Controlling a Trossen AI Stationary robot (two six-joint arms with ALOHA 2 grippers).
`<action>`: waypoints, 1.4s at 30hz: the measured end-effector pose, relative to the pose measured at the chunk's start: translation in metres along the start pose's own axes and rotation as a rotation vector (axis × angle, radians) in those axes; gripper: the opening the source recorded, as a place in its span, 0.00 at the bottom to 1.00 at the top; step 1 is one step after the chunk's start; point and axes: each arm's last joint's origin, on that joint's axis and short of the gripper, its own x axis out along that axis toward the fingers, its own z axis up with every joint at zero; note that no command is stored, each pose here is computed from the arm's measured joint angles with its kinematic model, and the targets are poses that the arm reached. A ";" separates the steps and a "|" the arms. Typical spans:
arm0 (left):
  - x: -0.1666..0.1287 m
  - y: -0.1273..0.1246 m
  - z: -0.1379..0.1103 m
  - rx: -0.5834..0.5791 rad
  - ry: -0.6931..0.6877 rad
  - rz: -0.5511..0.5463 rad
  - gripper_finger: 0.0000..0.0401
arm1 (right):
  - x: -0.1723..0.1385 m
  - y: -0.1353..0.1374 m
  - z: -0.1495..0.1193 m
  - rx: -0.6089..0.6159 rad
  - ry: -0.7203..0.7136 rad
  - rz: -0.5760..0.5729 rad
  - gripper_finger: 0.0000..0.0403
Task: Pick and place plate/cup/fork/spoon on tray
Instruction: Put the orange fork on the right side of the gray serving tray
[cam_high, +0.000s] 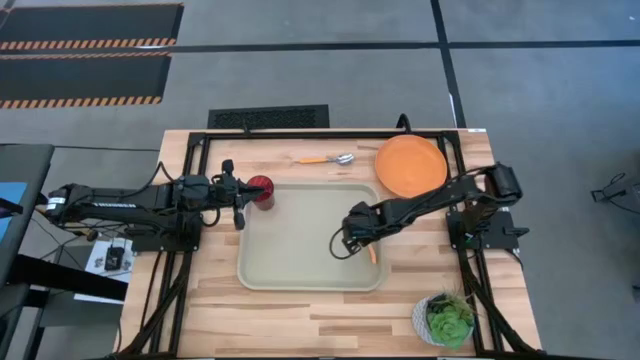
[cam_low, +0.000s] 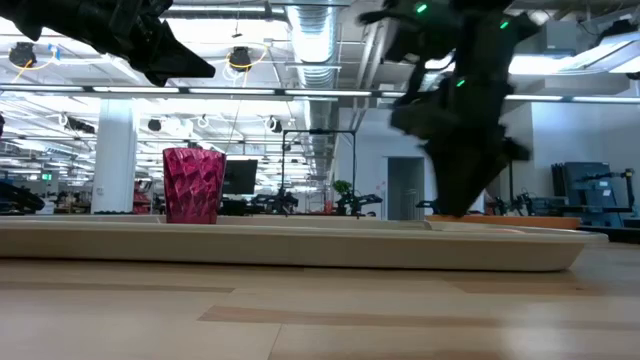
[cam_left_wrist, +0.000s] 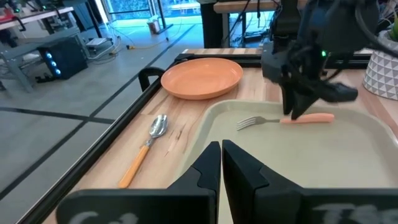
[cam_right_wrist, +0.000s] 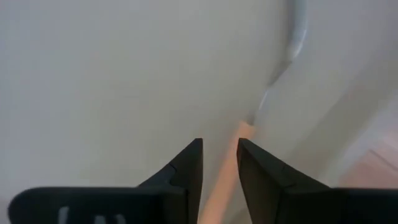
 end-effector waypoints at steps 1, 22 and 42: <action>0.000 0.000 0.000 0.000 0.000 0.000 0.02 | 0.004 0.004 0.002 -0.019 0.007 -0.009 0.29; 0.000 0.001 -0.003 0.008 0.034 0.024 0.02 | 0.011 0.000 0.022 -0.033 0.092 -0.126 0.04; 0.000 0.001 -0.004 0.009 0.042 0.024 0.02 | 0.004 -0.015 0.043 0.016 0.061 -0.128 0.32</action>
